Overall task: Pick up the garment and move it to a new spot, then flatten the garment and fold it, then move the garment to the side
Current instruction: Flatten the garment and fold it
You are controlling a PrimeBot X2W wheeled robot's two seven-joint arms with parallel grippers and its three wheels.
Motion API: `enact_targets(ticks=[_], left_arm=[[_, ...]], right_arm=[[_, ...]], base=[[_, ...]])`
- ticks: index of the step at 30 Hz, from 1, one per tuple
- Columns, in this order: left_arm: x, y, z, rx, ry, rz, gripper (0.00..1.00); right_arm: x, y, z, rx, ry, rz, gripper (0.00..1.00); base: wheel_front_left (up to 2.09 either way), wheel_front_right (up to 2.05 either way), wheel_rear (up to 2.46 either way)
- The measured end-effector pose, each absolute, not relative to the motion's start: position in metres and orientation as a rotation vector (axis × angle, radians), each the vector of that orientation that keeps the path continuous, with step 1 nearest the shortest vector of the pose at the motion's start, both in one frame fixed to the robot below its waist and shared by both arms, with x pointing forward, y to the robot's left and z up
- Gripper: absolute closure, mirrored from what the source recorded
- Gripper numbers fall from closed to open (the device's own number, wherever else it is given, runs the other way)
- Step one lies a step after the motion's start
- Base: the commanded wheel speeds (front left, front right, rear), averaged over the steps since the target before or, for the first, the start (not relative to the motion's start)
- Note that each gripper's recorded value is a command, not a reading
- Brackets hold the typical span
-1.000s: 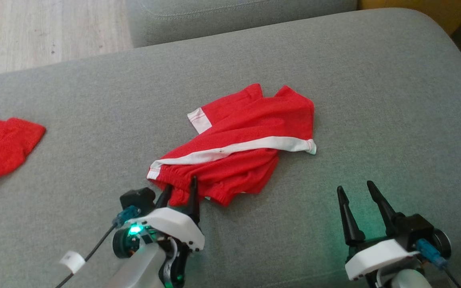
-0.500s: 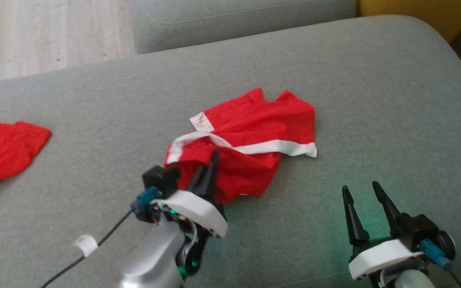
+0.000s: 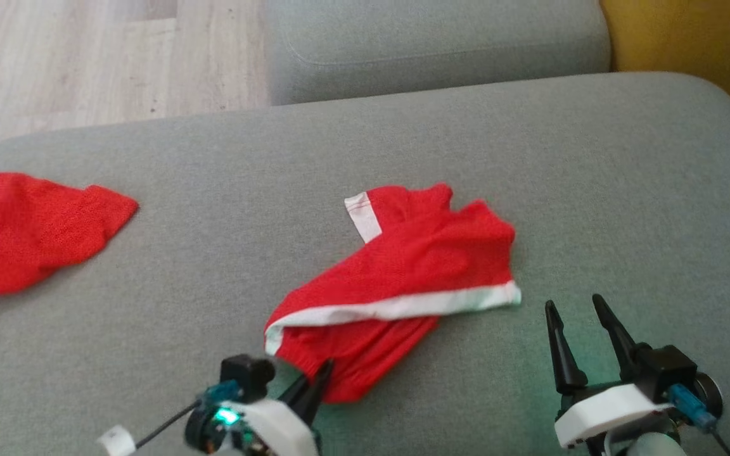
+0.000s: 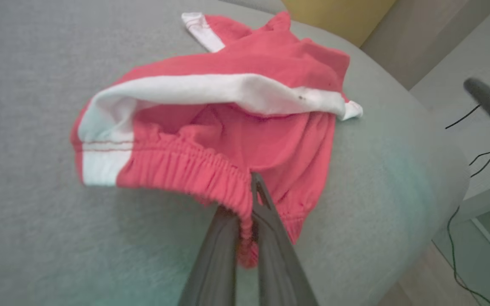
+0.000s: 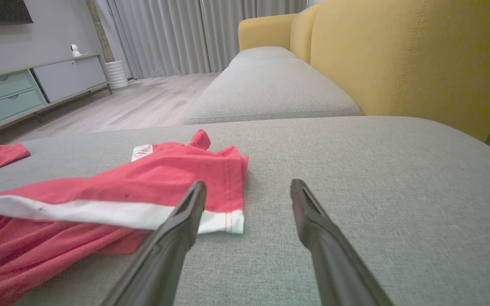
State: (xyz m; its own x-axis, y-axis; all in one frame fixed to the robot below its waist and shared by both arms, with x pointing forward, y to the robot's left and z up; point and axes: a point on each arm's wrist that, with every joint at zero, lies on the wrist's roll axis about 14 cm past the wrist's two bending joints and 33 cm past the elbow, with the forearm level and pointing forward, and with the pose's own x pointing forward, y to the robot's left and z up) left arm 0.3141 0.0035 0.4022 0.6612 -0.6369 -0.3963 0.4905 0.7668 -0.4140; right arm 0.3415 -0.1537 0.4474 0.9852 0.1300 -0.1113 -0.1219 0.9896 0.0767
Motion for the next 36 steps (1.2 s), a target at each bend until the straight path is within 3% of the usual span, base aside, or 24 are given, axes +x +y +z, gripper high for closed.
enact_targets(ticks=[8,17,29,31,32,36], left_arm=[[0.317,0.054,0.389,-0.164,0.57,-0.544,1.0],[0.344,0.081,0.416,-0.114,0.437,-0.454,1.0],[0.306,0.05,0.398,-0.273,0.501,-0.464,1.0],[0.307,0.051,0.4,-0.277,0.483,-0.453,0.07],[0.308,0.053,0.4,-0.276,0.471,-0.44,0.0],[0.311,0.058,0.405,-0.278,0.442,-0.416,0.0]], right_arm=[[0.339,-0.151,0.446,0.07,0.12,0.135,0.0],[0.338,-0.151,0.448,0.069,0.114,0.136,0.0],[0.337,-0.15,0.451,0.067,0.103,0.139,0.0],[0.337,-0.15,0.452,0.067,0.099,0.139,0.0],[0.337,-0.15,0.453,0.067,0.098,0.14,0.0],[0.333,-0.149,0.451,0.067,0.102,0.143,0.0]], base=[[0.0,0.0,0.0],[0.0,0.0,0.0],[0.0,0.0,0.0],[0.0,0.0,0.0],[0.0,0.0,0.0],[0.0,0.0,0.0]])
